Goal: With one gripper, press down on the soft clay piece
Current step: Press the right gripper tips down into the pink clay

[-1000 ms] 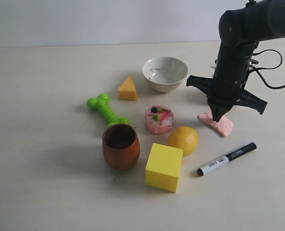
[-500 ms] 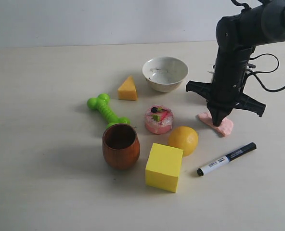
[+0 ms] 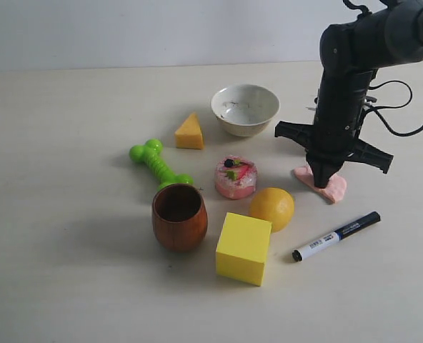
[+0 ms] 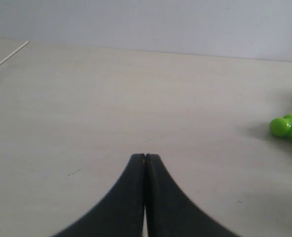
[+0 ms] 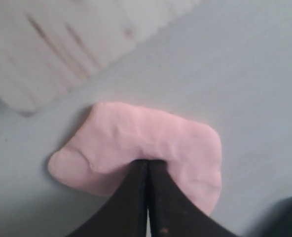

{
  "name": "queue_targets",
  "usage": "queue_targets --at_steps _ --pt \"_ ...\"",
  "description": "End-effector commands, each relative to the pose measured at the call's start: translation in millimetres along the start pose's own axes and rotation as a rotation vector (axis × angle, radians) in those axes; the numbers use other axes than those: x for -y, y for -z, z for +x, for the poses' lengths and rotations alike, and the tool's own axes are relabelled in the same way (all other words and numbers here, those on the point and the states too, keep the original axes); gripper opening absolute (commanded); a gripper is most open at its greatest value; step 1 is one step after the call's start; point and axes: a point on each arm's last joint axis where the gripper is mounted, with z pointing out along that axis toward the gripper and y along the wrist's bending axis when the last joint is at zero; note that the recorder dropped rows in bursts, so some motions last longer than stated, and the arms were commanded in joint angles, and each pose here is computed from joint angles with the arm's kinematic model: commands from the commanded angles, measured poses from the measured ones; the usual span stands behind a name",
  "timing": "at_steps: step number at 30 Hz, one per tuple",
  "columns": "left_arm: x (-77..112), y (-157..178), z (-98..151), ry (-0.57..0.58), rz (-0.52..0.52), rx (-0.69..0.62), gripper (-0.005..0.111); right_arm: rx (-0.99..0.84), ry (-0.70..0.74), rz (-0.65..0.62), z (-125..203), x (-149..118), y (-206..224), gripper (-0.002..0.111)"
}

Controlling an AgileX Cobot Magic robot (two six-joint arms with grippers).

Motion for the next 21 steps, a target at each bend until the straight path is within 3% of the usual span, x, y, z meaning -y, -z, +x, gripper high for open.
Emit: queue_targets --at_steps 1,21 --pt "0.5 1 -2 0.008 0.007 0.017 0.000 -0.073 0.002 0.061 4 3 -35 0.000" --pt "0.5 1 -2 0.008 0.007 0.017 0.000 -0.051 0.014 0.041 5 5 -12 0.000"
